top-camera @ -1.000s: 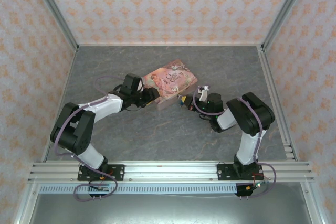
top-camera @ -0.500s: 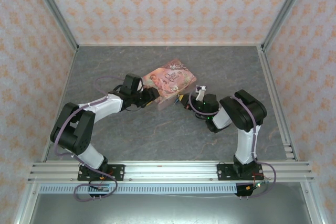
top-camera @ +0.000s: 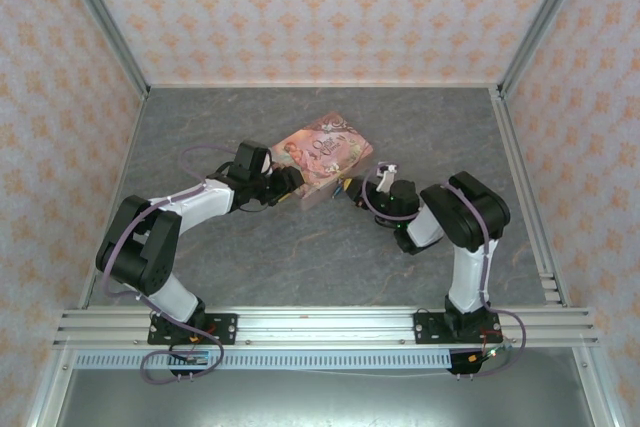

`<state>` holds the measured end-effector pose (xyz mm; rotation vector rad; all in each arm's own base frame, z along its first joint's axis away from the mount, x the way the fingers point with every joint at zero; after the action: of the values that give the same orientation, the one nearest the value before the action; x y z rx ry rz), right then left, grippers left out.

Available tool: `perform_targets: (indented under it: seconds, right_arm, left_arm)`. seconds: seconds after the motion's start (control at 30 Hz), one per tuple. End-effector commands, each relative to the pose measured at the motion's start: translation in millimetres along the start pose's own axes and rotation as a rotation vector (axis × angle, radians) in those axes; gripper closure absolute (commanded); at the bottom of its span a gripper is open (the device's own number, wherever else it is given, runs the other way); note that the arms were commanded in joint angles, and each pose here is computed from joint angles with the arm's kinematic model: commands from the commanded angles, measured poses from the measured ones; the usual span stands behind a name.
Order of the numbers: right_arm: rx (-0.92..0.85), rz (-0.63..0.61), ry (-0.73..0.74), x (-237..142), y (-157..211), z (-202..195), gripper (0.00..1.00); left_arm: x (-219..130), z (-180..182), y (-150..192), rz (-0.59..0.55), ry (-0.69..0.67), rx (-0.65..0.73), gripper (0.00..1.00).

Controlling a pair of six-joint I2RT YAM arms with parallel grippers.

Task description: Unlock a padlock with a key

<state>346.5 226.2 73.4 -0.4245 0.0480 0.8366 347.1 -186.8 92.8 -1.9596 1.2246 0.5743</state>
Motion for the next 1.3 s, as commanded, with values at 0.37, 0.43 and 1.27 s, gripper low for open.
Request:
perform_targets:
  seconds: [0.37,0.43,1.27]
  right_arm:
    - [-0.086,0.074,-0.152,12.4,-0.8,32.4,0.44]
    - [-0.082,0.084,-0.152,15.5,0.3,30.3,0.43]
    - [-0.100,0.172,-0.189,18.9,12.9,31.3,0.50]
  left_arm:
    - [2.3,37.5,42.4,0.138,-0.158,-0.054,0.43]
    - [1.7,36.6,41.8,0.135,-0.157,-0.053,0.43]
    - [0.5,36.3,40.9,0.132,-0.161,-0.051,0.43]
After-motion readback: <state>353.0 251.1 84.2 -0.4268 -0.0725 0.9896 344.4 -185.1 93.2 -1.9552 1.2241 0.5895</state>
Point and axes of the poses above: each hand's point on the last joint's axis, 136 mm out from that joint toward the fingers, its own x axis out along the fingers, its own z axis along the line the jaws close on, y = z × x, the point moved 2 cm from there along -x, back along the fingers, and after that the axes turned 15 degrees about x, right-handed, at the moved point
